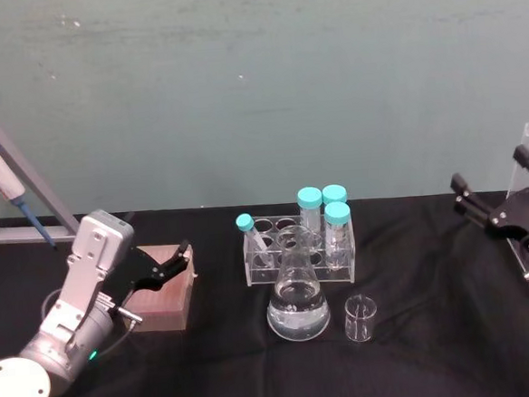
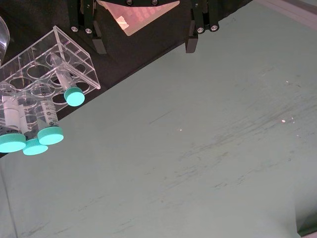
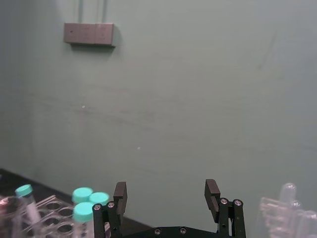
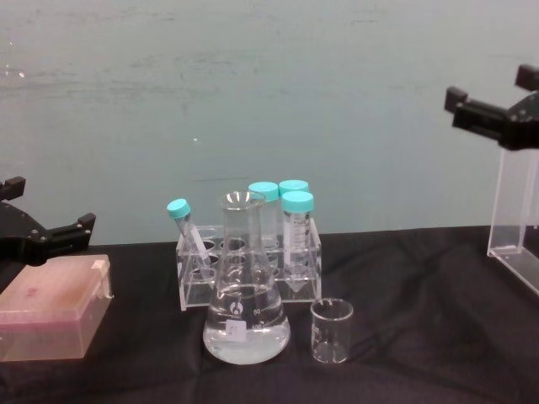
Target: Place the experimental apparatus aside using one hand.
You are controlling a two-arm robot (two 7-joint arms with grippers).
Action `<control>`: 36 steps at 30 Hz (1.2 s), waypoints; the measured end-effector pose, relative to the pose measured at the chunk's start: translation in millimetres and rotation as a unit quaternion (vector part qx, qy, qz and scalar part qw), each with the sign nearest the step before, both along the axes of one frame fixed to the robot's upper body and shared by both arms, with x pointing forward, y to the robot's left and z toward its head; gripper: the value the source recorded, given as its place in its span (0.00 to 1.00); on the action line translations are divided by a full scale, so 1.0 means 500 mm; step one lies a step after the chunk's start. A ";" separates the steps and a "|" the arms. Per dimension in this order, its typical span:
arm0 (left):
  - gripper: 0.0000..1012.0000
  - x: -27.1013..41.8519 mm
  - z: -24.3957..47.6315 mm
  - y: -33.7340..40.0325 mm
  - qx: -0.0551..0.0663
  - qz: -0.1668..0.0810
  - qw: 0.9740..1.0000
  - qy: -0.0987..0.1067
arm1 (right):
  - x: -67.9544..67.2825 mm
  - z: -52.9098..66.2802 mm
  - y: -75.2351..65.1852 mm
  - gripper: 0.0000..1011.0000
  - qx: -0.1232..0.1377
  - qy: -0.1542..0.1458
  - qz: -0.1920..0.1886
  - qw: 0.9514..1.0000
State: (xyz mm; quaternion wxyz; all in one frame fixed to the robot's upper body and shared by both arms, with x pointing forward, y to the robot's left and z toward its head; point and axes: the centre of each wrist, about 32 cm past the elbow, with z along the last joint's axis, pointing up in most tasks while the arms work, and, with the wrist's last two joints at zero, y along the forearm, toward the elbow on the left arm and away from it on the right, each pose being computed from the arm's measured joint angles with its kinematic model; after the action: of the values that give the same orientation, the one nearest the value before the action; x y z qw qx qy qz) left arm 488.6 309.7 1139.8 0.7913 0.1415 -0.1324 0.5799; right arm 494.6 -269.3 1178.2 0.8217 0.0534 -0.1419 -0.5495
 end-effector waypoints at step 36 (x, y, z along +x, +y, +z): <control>0.99 0.000 0.000 0.000 0.000 0.000 1.000 0.000 | -0.020 -0.041 0.007 0.99 -0.024 0.090 0.124 0.988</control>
State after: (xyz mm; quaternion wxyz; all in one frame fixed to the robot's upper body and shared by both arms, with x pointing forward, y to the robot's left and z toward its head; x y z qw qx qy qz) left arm 488.6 309.7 1139.8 0.7913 0.1415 -0.1324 0.5799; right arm 484.6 -265.9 1157.8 0.8938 0.0009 -0.0724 -0.4425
